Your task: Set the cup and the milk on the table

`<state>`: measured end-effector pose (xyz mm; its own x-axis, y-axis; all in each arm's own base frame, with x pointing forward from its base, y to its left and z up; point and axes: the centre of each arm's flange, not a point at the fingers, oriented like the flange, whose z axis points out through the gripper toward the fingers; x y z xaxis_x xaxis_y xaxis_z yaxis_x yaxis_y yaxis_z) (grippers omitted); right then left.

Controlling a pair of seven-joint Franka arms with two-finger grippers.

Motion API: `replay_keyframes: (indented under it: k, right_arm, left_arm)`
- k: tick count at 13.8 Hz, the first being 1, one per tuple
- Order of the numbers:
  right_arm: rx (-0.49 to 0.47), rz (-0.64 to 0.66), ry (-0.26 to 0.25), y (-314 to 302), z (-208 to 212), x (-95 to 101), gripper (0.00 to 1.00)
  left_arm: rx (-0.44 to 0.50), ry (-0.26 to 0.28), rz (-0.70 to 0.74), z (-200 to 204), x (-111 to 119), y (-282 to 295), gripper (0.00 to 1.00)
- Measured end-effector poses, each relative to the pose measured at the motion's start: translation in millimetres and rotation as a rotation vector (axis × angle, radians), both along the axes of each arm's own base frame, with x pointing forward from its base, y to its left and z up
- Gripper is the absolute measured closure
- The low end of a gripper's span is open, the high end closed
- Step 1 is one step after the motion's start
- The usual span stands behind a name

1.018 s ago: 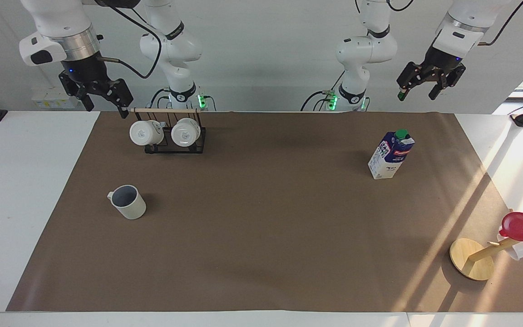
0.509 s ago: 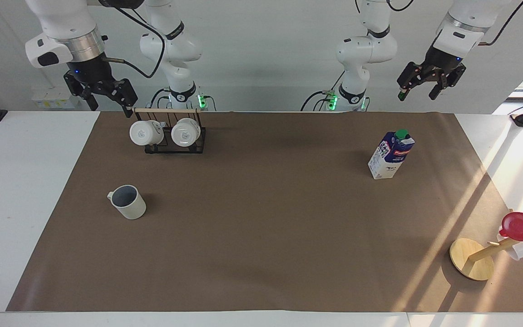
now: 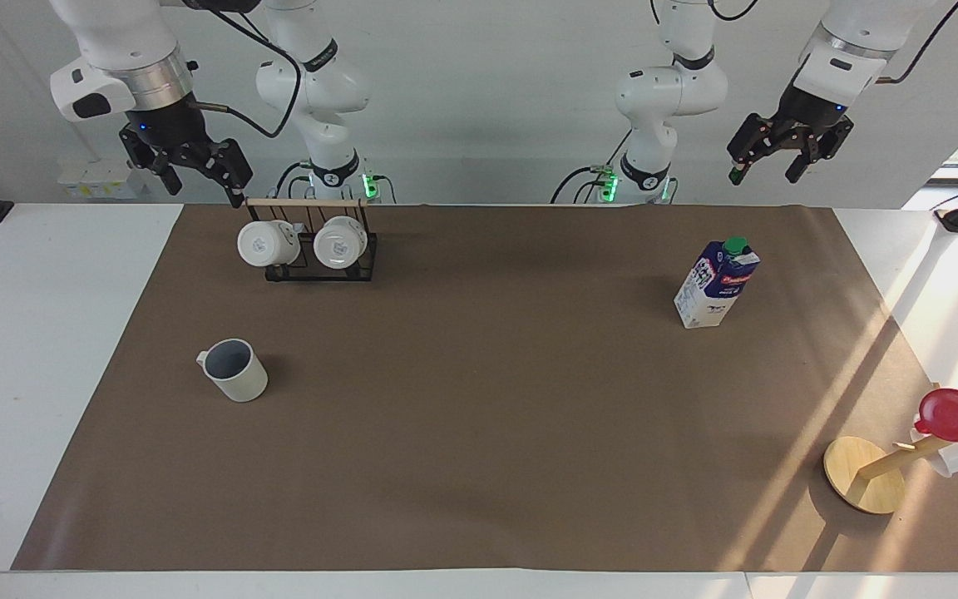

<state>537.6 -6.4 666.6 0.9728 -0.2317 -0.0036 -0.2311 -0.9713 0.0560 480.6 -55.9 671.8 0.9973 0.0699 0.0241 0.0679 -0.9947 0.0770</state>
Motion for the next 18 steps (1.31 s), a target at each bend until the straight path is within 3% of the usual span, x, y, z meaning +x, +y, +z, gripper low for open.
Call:
replay_keyframes:
  k: [11, 18]
  right_arm:
    - [0.0, 0.001, -0.015, 0, 1, 1.8, 0.0]
    - [-0.001, 0.018, -0.056, -3, -11, 11.1, 0.0]
  left_arm:
    - [0.0, 0.0, -0.002, 0, 0, -1, 0.0]
    - [0.001, 0.004, -0.002, -2, 0, -1, 0.0]
